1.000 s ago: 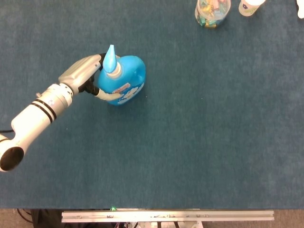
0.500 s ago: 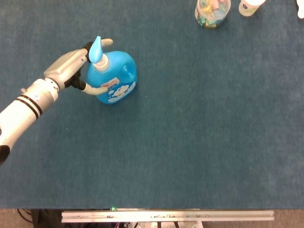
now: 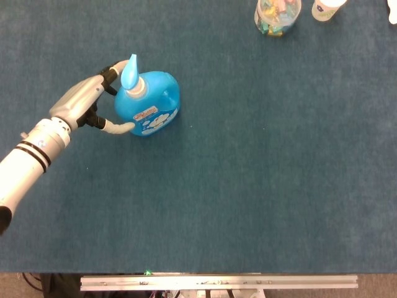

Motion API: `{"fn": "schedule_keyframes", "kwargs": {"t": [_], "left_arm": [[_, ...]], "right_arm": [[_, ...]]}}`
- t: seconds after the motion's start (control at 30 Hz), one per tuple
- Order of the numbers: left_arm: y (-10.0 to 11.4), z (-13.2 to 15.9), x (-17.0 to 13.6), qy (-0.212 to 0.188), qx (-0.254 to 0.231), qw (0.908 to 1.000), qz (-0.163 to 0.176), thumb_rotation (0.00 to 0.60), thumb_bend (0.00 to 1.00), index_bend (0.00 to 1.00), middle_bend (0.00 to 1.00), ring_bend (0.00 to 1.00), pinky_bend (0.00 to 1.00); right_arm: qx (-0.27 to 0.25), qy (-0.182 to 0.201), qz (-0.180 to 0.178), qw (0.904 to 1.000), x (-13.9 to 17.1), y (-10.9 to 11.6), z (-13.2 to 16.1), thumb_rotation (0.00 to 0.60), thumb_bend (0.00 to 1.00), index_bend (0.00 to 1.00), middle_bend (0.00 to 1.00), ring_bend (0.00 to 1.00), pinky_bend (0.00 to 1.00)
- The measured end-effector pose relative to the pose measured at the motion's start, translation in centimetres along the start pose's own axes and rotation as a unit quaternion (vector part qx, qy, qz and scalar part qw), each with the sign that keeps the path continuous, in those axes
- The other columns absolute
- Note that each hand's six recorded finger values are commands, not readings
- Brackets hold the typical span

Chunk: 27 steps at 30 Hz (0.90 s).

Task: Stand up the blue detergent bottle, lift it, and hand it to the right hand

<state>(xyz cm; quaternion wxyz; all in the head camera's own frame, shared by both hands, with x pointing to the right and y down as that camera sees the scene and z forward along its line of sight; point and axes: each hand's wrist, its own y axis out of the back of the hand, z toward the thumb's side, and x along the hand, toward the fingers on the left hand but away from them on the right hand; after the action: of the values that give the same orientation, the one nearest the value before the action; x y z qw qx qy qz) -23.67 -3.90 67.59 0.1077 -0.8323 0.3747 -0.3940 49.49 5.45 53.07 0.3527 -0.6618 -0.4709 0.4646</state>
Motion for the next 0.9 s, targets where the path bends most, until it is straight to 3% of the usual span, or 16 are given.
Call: {"fn": "schedule_keyframes", "kwargs": {"t": [0.27,0.57,0.9], "left_arm": [[-0.6,-0.1,0.1,0.022,-0.005,0.9991,0.036,0.6,0.17,0.0,0.09,0.03,0.27],[-1.3,0.4,0.2,0.042,-0.033,0.9979,0.038,0.6,0.15,0.0,0.09,0.04,0.28],[-2.0,0.4,0.9,0.048,-0.062,0.9943,0.071,0.6,0.15,0.0,0.17,0.12,0.38]], "right_arm": [[0.0,-0.002,0.002,1.0,0.1,0.0,-0.2,0.6,0.01,0.22,0.31,0.19,0.2],[-0.002,-0.004,0.004,1.0,0.0,-0.1,-0.4,0.6,0.01,0.22,0.31,0.19,0.2],[-0.004,-0.004,0.005,1.0,0.0,-0.2,-0.6,0.6,0.01,0.22,0.31,0.19,0.2]]}}
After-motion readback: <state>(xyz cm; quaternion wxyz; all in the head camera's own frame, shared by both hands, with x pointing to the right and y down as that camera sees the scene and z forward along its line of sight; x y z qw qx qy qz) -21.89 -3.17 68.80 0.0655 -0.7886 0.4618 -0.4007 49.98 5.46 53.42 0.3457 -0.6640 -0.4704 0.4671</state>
